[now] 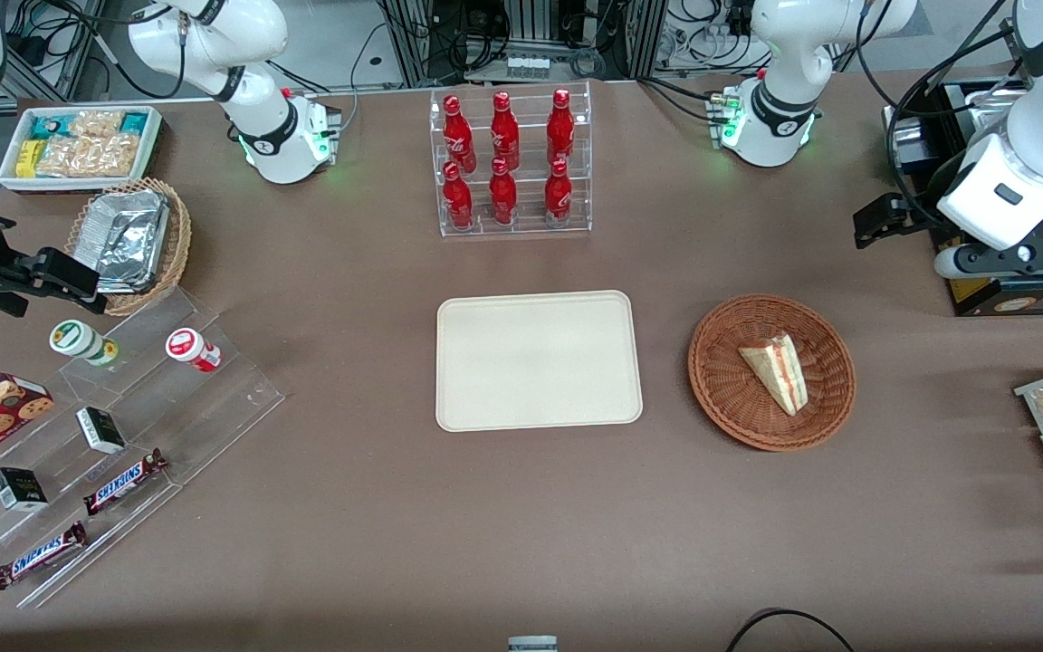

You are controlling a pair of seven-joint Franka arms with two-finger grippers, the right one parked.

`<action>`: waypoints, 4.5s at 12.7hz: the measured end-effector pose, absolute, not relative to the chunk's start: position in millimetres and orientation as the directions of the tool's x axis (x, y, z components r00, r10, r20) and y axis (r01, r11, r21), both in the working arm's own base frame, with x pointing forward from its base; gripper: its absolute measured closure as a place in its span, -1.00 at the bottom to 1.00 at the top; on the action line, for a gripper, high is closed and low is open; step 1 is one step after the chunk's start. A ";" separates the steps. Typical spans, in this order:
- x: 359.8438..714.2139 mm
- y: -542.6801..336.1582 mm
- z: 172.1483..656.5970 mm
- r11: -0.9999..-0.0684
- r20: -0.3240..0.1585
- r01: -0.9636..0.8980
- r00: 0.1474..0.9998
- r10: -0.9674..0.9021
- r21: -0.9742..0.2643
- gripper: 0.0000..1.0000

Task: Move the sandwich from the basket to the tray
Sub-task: 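Move the left gripper from rest toward the wicker basket, then lower the open left gripper over the wrapped sandwich in the basket, then close the left gripper on the wrapped sandwich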

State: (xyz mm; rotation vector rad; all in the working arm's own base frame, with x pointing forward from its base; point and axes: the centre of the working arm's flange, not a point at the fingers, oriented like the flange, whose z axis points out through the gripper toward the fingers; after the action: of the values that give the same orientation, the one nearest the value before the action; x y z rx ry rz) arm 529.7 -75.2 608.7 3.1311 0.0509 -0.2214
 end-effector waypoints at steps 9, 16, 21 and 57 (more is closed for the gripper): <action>534.0 -71.0 524.0 -0.999 -0.175 0.019 0.984 0.026 -0.043 -1.00; 508.3 -69.3 397.5 -0.999 -0.096 0.010 0.995 0.014 -0.037 -1.00; 504.0 -68.7 368.3 -0.987 -0.048 0.155 0.987 0.157 -0.034 -1.00; 568.3 -107.2 333.9 -0.844 -0.135 0.519 0.834 0.534 -0.134 0.66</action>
State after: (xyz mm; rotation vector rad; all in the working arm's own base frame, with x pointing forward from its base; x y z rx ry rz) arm 568.3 -107.2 333.9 3.0965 0.8909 -0.2712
